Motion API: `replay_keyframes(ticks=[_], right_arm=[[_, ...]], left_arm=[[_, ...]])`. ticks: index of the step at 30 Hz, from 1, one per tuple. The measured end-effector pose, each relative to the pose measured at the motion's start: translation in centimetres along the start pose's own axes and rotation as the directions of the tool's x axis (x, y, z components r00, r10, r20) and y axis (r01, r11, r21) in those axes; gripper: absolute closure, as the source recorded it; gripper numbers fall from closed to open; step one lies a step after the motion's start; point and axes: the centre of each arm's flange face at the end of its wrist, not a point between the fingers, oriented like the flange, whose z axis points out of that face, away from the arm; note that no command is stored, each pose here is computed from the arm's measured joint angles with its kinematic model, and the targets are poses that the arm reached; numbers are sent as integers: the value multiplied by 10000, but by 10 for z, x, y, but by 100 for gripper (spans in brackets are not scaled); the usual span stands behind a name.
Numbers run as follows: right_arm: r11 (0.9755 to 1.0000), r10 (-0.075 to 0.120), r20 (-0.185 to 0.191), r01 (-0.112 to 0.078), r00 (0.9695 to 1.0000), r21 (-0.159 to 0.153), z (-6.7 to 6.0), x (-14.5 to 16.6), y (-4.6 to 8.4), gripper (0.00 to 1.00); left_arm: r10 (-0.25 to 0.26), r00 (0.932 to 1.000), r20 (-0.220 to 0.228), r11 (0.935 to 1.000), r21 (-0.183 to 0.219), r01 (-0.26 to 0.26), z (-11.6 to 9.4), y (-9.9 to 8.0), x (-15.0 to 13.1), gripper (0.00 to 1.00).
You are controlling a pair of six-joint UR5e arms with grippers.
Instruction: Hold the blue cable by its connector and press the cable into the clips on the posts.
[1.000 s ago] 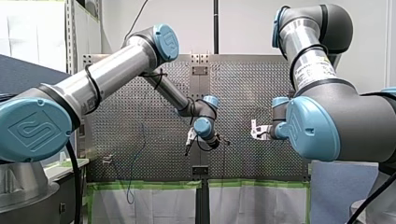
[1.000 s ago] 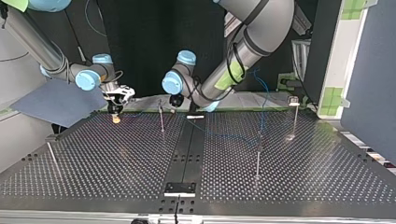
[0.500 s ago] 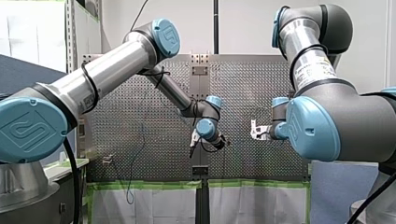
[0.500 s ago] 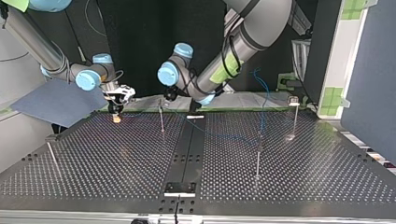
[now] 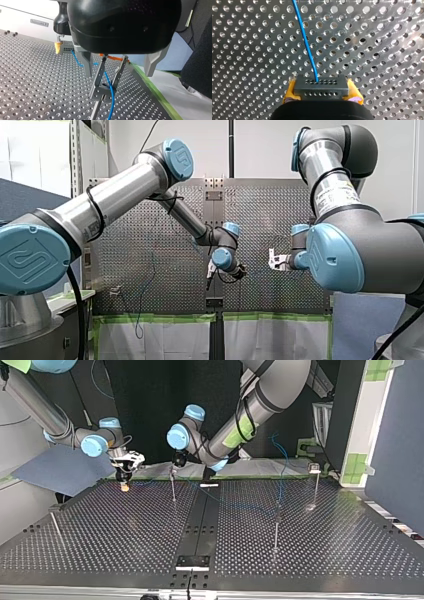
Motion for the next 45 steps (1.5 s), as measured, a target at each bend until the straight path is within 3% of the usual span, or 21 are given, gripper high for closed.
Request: replay_keyframes(ticks=[27, 37, 45], right_arm=[[10000, 2, 4, -2, 10000, -5, 0, -1, 0, 100], [10000, 2, -5, -2, 10000, -21, 0, -1, 1, 100], [10000, 49, -36, -48, 10000, 64, 1, -1, 1, 100]], left_arm=[[12, 10000, 61, 10000, -90, -11, -2, -3, -2, 0], [-202, 9961, 863, 9996, -183, 219, -29, -1, -29, 0], [-594, 9863, 1540, 9947, -736, 714, -46, 16, -49, 0]])
